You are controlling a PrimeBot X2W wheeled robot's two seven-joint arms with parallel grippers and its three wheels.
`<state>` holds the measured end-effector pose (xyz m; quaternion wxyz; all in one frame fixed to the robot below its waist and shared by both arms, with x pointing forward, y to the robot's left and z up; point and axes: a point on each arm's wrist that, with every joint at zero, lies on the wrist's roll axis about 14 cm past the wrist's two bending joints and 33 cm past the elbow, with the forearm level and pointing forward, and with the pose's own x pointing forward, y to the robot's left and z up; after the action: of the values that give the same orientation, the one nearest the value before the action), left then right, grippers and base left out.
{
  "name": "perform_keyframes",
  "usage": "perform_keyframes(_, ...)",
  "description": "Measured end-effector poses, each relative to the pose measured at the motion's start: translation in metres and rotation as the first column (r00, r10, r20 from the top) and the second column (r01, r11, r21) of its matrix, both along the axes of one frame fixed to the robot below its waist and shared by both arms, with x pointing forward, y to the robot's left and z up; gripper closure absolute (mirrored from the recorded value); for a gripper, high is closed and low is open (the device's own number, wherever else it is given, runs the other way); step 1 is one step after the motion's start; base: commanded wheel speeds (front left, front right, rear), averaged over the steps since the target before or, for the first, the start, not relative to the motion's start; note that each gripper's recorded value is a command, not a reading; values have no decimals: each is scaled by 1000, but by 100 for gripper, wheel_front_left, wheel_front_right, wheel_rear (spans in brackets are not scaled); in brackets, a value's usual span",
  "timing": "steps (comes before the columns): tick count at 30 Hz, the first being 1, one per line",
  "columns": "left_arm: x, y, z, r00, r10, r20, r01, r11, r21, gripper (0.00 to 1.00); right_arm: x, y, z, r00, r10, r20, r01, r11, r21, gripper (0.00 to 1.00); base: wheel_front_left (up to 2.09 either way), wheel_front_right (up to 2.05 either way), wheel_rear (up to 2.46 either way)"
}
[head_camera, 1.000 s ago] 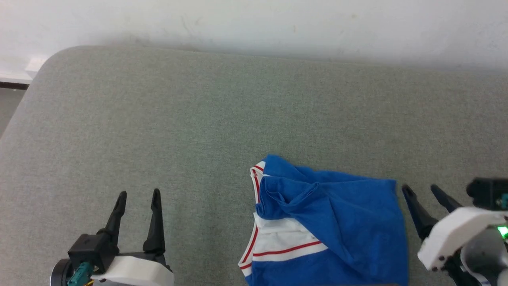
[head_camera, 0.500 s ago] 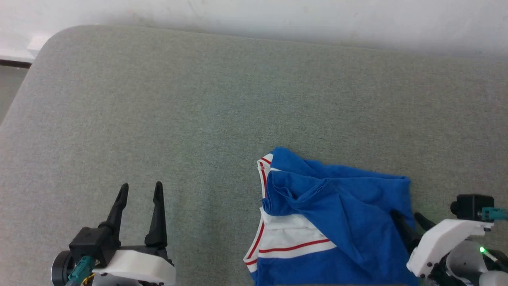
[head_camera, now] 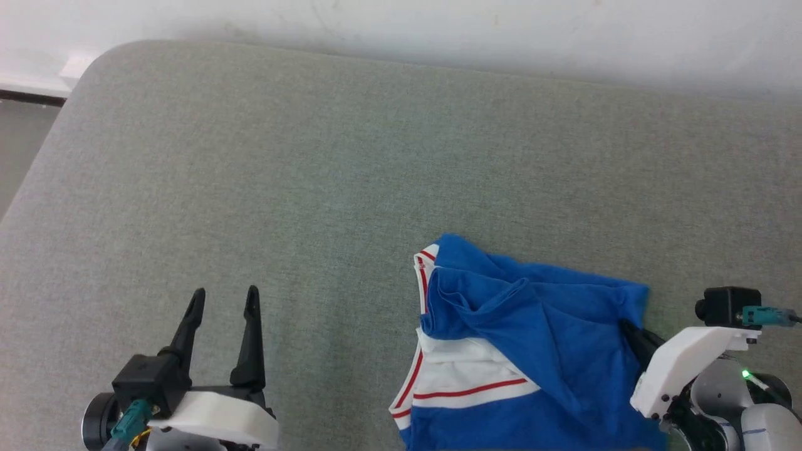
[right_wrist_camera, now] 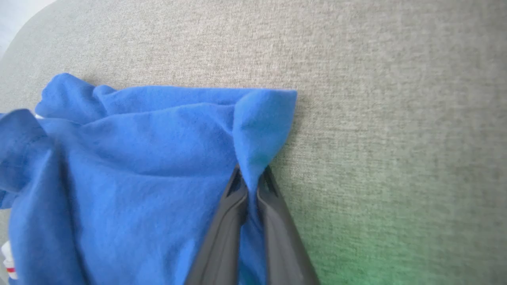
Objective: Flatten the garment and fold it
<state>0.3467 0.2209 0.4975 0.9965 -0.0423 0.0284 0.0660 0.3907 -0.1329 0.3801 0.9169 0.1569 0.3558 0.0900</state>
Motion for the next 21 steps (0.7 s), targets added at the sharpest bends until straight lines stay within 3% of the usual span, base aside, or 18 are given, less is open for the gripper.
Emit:
perform_keyframes(12, 16, -21, 11, 996, -78, 41, 78, 997, 4, 0, 12, -35, 43, 989, -55, 136, 70, 992, -109, 100, 0, 0, 0)
perform_keyframes(21, 38, -50, 18, 981, -187, 58, 186, 982, 21, 0, 32, -102, 99, 961, -90, 262, 164, 947, -277, 100, 0, 0, 0)
